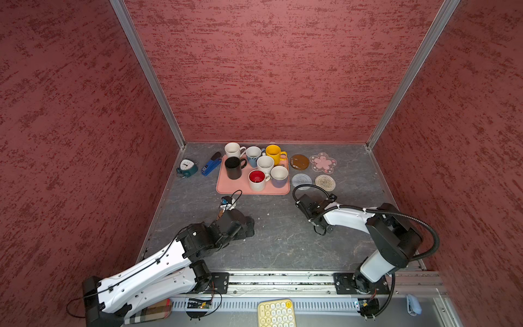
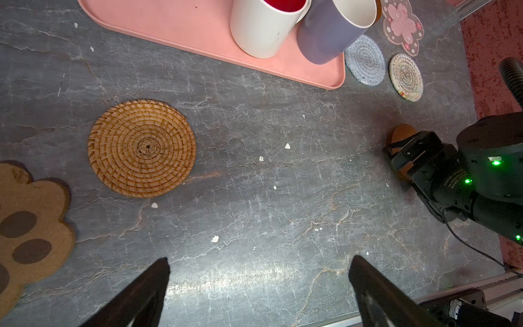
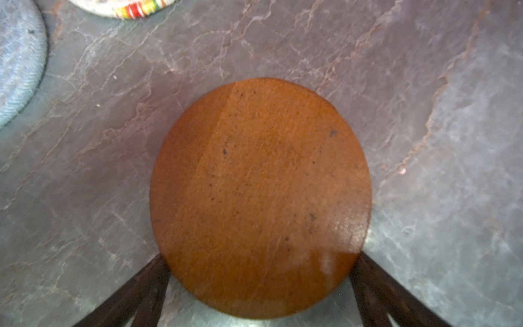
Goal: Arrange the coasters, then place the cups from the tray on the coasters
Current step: 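Slide the wooden round coaster with the right gripper toward the rainbow zigzag coaster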
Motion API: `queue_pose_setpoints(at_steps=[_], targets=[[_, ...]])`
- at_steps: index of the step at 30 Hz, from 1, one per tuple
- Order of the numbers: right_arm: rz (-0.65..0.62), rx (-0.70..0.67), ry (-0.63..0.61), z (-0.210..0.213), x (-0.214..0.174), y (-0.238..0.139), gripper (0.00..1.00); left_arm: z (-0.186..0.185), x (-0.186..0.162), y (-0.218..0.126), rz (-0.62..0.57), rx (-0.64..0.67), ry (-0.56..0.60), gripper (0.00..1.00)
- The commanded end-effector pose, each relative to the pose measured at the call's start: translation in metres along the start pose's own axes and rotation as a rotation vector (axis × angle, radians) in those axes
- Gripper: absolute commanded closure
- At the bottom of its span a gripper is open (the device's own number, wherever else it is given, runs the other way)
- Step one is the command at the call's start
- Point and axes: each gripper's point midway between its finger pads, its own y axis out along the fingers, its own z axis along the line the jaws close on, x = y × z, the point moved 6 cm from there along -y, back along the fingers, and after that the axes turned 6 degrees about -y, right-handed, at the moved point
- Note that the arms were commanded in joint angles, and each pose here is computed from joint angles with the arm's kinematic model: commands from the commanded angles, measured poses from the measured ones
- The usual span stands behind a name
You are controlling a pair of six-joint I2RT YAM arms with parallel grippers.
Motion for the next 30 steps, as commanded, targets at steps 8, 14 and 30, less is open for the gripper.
queue_pose_setpoints(at_steps=[8,14,30], targets=[[0.02,-0.026,-0.014,-0.009,0.005,0.02,0.02,0.0,0.002,0.003,0.001,0.001,0.01,0.01],[-0.005,-0.016,-0.042,-0.002,0.012,0.021,0.02,0.002,0.002,0.006,0.012,0.008,0.008,0.01],[-0.019,-0.055,-0.046,-0.001,0.028,0.029,0.02,0.005,0.004,0.005,0.026,0.011,0.007,0.01]])
